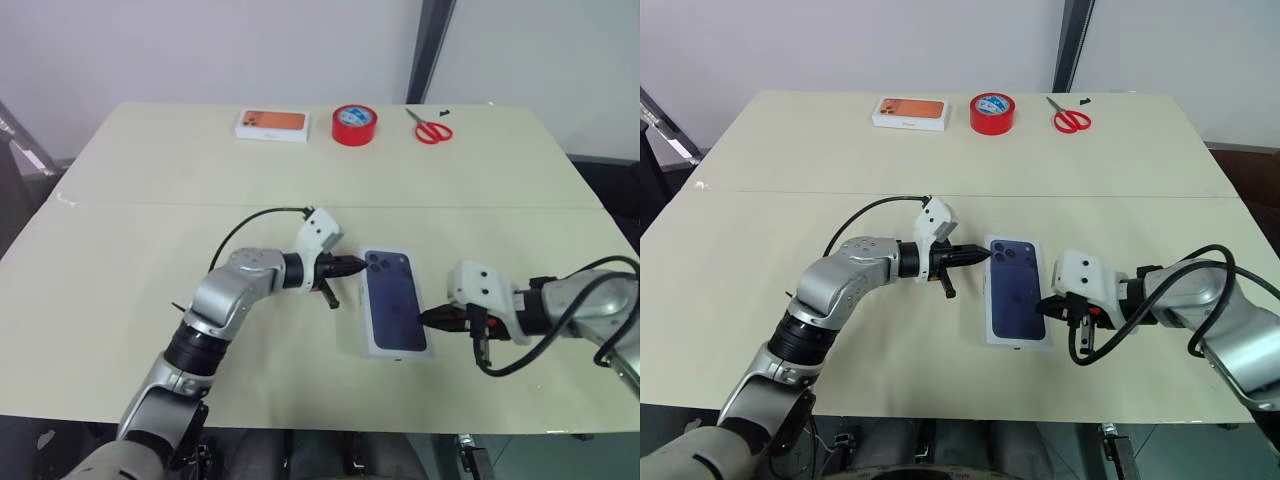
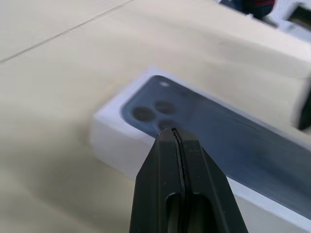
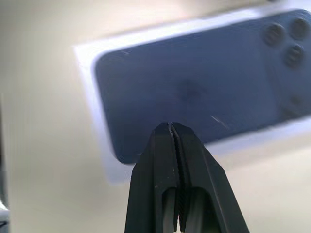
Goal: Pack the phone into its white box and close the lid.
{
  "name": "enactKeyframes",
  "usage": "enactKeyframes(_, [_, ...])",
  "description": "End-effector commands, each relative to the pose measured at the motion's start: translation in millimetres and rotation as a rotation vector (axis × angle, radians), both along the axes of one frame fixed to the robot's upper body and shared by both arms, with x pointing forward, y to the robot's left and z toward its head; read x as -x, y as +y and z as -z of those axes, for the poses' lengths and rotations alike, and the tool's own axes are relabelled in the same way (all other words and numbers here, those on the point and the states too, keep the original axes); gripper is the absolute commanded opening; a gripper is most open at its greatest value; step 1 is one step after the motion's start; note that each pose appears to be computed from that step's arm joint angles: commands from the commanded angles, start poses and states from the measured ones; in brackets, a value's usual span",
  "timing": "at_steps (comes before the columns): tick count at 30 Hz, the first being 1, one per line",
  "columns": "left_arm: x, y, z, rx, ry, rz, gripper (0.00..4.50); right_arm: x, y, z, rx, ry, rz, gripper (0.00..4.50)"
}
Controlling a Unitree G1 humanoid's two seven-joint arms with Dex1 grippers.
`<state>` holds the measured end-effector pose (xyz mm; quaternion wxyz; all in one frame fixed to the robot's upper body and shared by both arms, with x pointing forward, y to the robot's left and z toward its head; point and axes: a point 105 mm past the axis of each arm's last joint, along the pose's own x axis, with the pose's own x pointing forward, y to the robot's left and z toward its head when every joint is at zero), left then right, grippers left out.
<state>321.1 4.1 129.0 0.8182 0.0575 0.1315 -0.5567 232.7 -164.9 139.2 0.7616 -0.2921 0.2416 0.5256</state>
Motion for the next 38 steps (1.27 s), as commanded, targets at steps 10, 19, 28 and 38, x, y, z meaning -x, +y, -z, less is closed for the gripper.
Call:
enactKeyframes(10, [-9, 1, 33, -0.166, 0.027, -0.045, 0.00, -5, 3, 20, 0.043, -0.027, 0.037, 0.06])
enactKeyframes(19, [-20, 95, -47, 0.094, -0.243, -0.352, 0.00, -78, -28, -47, -0.236, -0.320, 0.316, 0.06])
enactKeyframes(28, [10, 200, -43, 0.036, -0.274, -0.650, 0.00, -105, -82, -37, -0.306, -0.288, 0.468, 0.06])
enactKeyframes(38, [27, 226, -25, -0.025, -0.241, -0.739, 0.00, -99, -71, -29, -0.341, -0.236, 0.391, 0.06])
